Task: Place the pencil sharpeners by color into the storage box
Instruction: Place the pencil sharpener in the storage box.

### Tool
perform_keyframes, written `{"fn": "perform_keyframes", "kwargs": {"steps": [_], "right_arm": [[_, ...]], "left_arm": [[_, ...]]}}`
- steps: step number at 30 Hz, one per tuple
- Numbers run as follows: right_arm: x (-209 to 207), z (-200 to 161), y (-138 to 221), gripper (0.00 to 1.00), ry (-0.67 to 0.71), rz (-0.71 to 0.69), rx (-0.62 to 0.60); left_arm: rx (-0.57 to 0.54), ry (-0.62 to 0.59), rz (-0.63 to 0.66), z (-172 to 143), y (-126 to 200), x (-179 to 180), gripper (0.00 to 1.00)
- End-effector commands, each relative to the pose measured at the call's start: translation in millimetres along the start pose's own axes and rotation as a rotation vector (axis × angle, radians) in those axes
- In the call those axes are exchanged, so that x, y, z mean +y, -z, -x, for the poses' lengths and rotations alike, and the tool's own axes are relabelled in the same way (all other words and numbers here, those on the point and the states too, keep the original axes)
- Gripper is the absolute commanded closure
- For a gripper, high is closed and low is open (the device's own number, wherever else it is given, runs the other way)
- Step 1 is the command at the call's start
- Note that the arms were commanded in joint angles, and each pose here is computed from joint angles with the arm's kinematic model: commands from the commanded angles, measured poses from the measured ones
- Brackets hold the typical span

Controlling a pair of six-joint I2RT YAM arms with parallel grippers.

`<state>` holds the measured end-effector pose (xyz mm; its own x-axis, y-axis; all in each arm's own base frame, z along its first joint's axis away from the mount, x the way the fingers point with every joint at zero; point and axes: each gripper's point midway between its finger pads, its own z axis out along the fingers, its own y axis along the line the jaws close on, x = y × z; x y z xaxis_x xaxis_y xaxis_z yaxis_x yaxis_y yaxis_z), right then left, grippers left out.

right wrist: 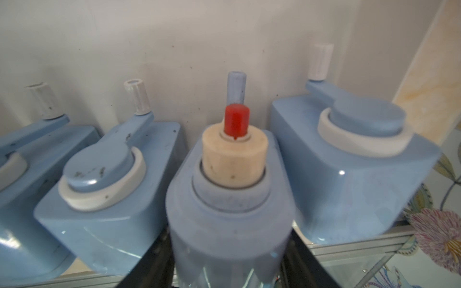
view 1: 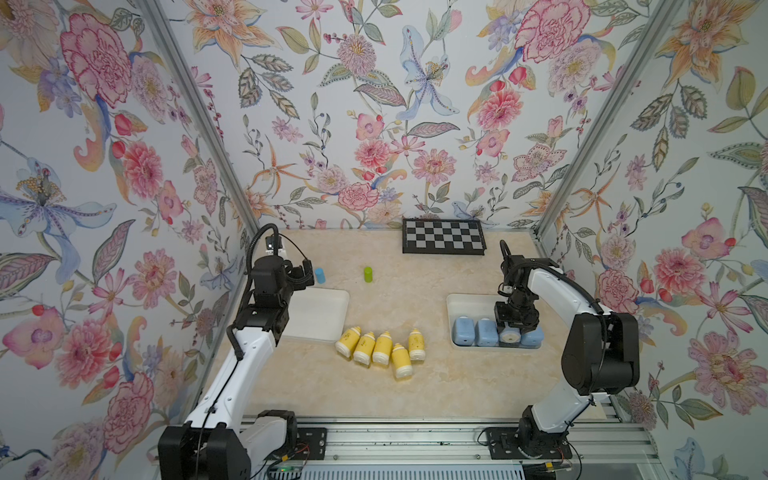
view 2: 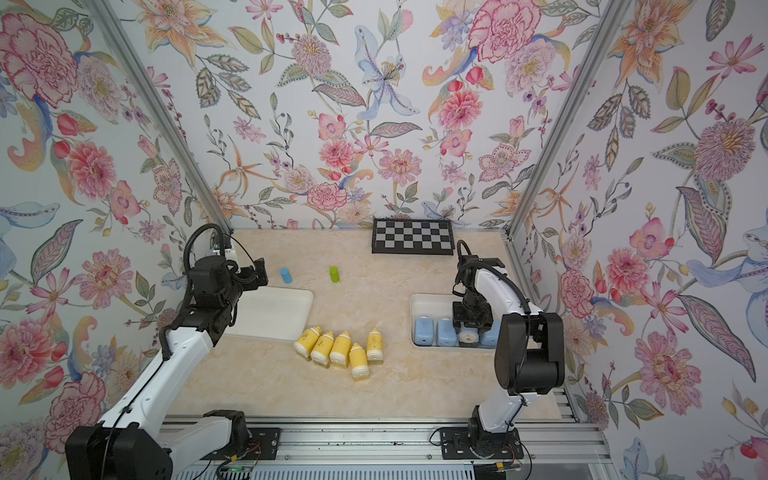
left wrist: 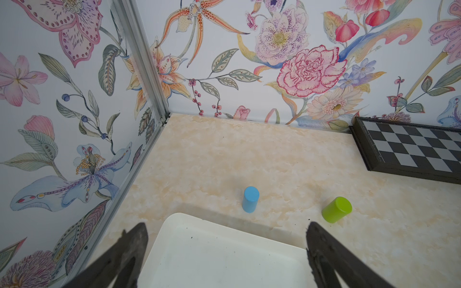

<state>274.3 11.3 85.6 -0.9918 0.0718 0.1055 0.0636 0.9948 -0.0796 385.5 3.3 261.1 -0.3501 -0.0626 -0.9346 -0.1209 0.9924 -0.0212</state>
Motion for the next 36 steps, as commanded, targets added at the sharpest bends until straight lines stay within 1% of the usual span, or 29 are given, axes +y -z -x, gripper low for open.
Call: {"fn": "perform_keyframes", "kwargs": {"steps": [1,11,20,27,36], "right_arm": [[-2.4,0.5,-2.0,0.55,0.018,-0.021,0.01],[-4.9,-3.7,-9.8,0.54,0.019,-0.051,0.038],[-6.1,-5.2,-10.2,0.48,0.013,-0.055,0.04],[-6.5,-7.7,-11.1,0.46,0.009,-0.056,0.045],[-9.4,-9.4,-7.5,0.39,0.005,-0.069,0.036]], "left_arm": [[-0.013,-0.012,0.002,1.4,2.6,-1.0,0.01],[-0.013,-0.012,0.005,2.1,2.4,-0.3,0.01],[-0.017,-0.013,0.005,3.3,3.8,-0.1,0.01],[-0.016,-0.011,-0.001,3.4,2.9,-1.6,0.01],[-0.02,-0.01,-0.001,4.1,3.8,-1.3,0.0]]}}
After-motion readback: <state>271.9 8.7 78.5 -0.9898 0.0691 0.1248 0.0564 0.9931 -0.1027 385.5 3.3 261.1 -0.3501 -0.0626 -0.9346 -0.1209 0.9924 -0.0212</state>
